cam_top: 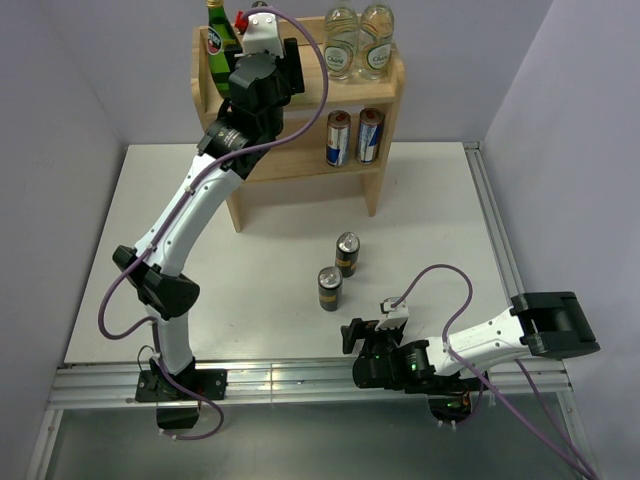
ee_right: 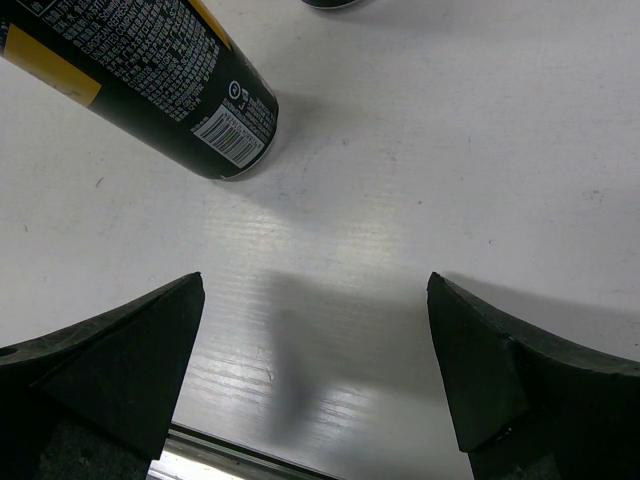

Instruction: Place and organize the beverage onto the shelf

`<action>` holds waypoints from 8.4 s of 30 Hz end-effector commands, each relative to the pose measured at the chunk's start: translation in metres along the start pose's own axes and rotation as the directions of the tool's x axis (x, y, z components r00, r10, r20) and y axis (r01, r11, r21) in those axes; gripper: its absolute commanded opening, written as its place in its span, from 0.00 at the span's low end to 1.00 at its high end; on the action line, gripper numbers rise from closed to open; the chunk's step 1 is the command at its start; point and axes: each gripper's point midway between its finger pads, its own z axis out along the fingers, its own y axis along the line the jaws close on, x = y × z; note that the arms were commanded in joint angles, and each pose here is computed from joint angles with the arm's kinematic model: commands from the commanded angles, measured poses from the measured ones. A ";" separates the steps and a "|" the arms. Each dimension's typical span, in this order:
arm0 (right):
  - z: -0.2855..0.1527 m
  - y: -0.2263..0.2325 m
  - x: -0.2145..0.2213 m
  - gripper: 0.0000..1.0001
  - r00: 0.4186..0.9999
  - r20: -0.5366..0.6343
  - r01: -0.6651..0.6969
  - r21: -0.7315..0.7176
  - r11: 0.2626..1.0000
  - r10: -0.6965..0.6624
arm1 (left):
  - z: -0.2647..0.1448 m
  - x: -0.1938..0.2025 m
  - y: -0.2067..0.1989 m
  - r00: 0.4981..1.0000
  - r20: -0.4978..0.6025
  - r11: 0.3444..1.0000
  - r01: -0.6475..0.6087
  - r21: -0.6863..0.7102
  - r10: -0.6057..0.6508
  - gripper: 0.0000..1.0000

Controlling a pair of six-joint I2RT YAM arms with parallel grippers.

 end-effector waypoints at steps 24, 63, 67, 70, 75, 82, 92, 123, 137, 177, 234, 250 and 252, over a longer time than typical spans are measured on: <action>-0.001 0.004 -0.002 1.00 1.000 0.009 -0.017 0.004 1.000 0.017 | 0.013 0.023 -0.004 1.000 -0.012 1.000 0.026 0.004 -0.026 0.81; -0.008 0.009 -0.004 1.00 1.000 0.011 -0.014 0.016 1.000 0.014 | -0.233 0.104 -0.017 0.955 -0.286 0.965 0.145 0.219 -0.078 0.96; -0.014 0.020 -0.014 1.00 0.999 0.018 -0.037 -0.022 0.999 0.037 | -0.288 0.202 -0.014 0.923 -0.384 0.955 0.099 0.280 0.017 0.97; -0.020 0.026 -0.023 1.00 0.998 0.024 -0.051 -0.045 0.998 0.052 | -0.319 0.247 -0.008 0.897 -0.442 0.950 0.119 0.288 0.021 0.97; -0.030 0.028 -0.044 1.00 0.996 0.050 -0.074 -0.059 0.996 0.077 | -0.352 0.306 -0.004 0.855 -0.518 0.939 0.155 0.306 0.027 0.97; -0.037 0.023 -0.055 1.00 0.994 0.054 -0.096 -0.071 0.993 0.100 | -0.364 0.338 -0.025 0.832 -0.553 0.918 0.188 0.350 0.041 0.98; -0.037 0.023 -0.051 1.00 0.995 0.052 -0.083 -0.049 0.995 0.086 | -0.360 0.386 -0.058 0.855 -0.516 0.928 0.153 0.339 0.048 0.98; -0.036 0.028 -0.044 1.00 0.998 0.056 -0.023 -0.025 0.999 0.025 | -0.262 0.358 -0.042 0.931 -0.365 0.980 0.048 0.193 0.026 0.00; -0.033 0.030 -0.037 1.00 0.998 0.051 -0.044 -0.059 0.997 0.047 | -0.142 0.196 0.034 0.974 -0.224 0.997 0.054 0.059 -0.040 0.00; -0.031 0.020 -0.016 1.00 0.999 0.007 -0.047 -0.042 0.998 0.048 | -0.009 0.184 0.109 0.990 -0.134 0.976 0.017 -0.217 -0.048 0.01; -0.040 0.029 -0.008 1.00 1.000 -0.001 -0.027 -0.049 0.998 0.027 | -0.255 0.339 -0.003 0.889 -0.456 0.925 0.132 0.357 0.049 0.90; -0.039 0.021 -0.004 1.00 1.000 -0.011 -0.030 -0.041 0.999 0.029 | -0.268 0.380 -0.078 0.925 -0.380 0.786 0.221 0.578 0.019 0.89; -0.039 0.021 -0.003 1.00 0.999 -0.011 -0.032 -0.042 0.999 0.032 | -0.264 0.383 -0.085 0.929 -0.369 0.785 0.214 0.582 0.021 0.89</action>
